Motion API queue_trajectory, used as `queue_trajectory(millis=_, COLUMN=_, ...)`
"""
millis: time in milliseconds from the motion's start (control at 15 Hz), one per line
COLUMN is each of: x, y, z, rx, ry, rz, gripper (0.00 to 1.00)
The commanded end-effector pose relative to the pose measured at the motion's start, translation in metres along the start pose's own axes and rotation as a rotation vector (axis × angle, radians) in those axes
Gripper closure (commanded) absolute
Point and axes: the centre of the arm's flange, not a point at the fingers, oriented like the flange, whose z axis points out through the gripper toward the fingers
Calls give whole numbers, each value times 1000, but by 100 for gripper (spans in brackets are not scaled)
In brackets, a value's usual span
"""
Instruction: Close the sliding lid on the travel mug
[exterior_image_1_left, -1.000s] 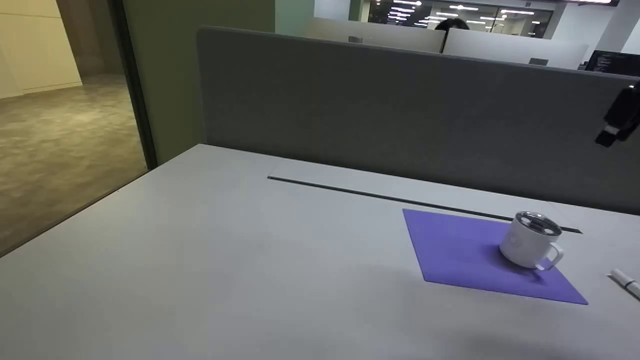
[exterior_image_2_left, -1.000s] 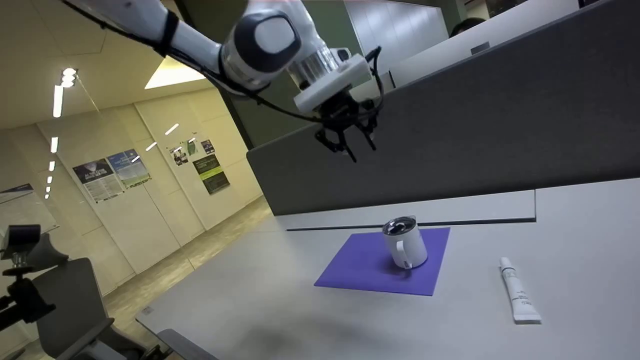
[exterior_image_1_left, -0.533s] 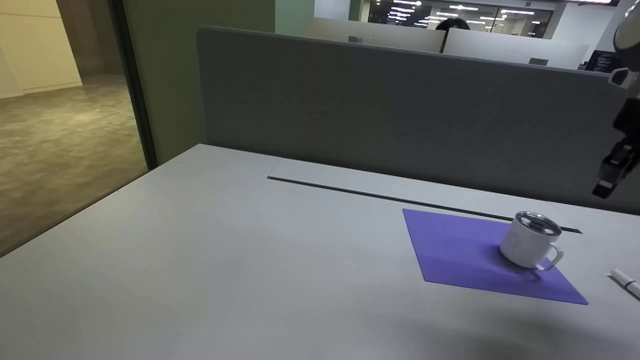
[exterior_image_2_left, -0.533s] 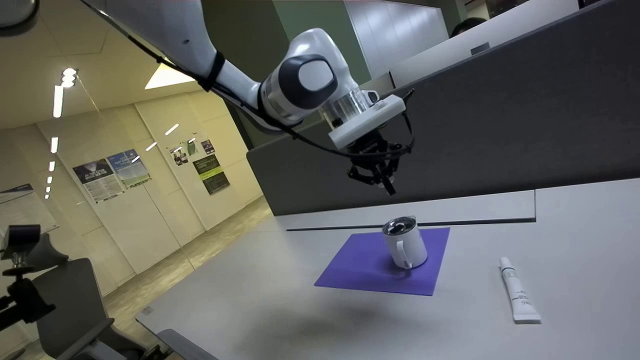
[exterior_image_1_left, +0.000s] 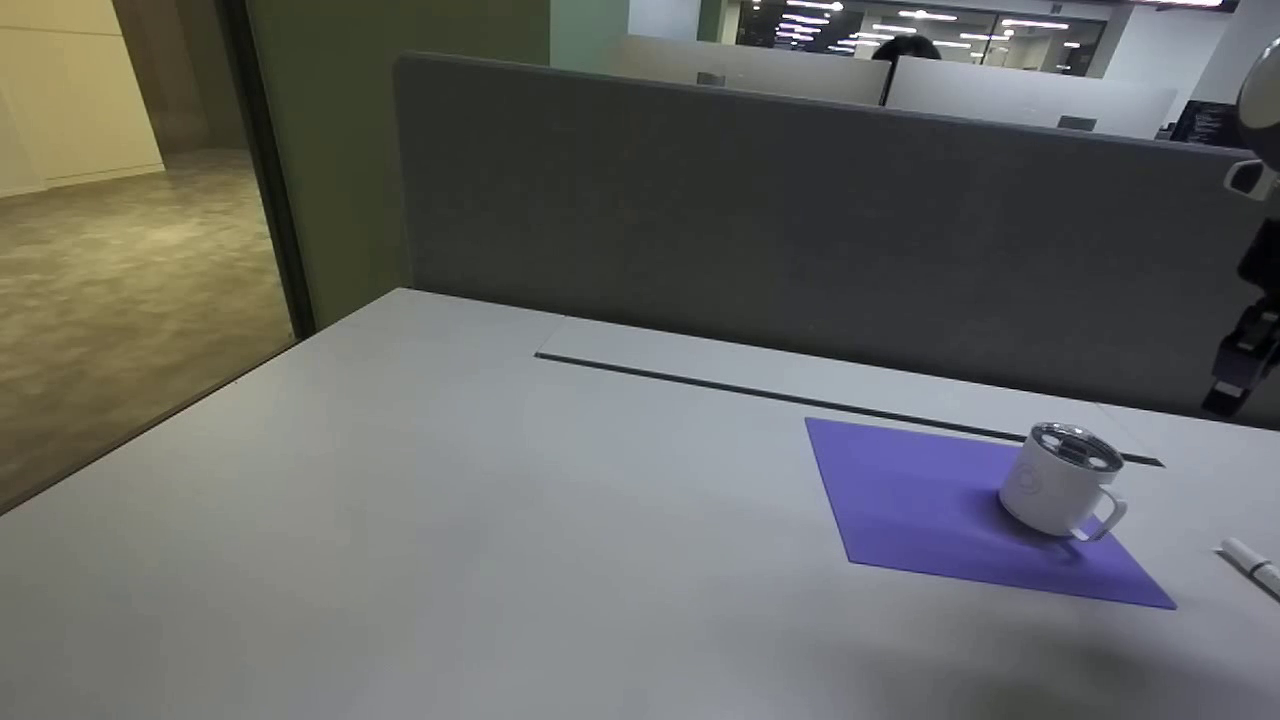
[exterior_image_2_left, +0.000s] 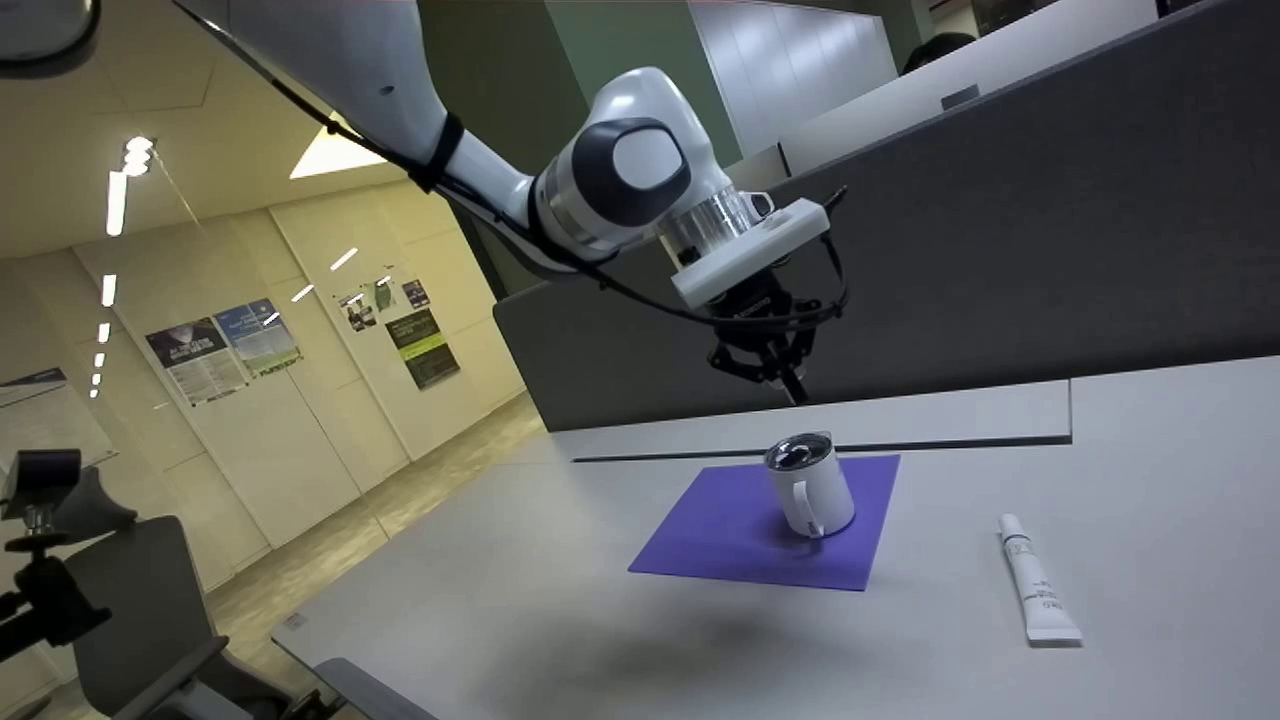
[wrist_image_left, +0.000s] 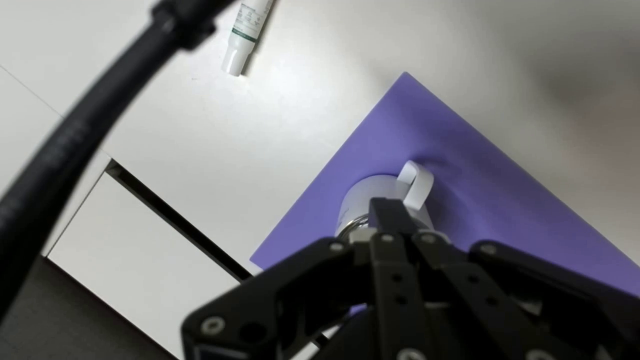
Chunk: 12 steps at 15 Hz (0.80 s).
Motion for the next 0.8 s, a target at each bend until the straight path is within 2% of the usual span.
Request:
queue_trajectory(millis=0, x=0, y=0, z=0, rx=0, ry=0, rz=0, gripper=99)
queue_trajectory(millis=400, x=23, y=4, z=34, rx=-83, ry=52, rz=-35, gripper=100)
queue_trajectory(millis=733, x=40, y=-5, z=61, rx=-100, ry=99, rz=-64, gripper=100)
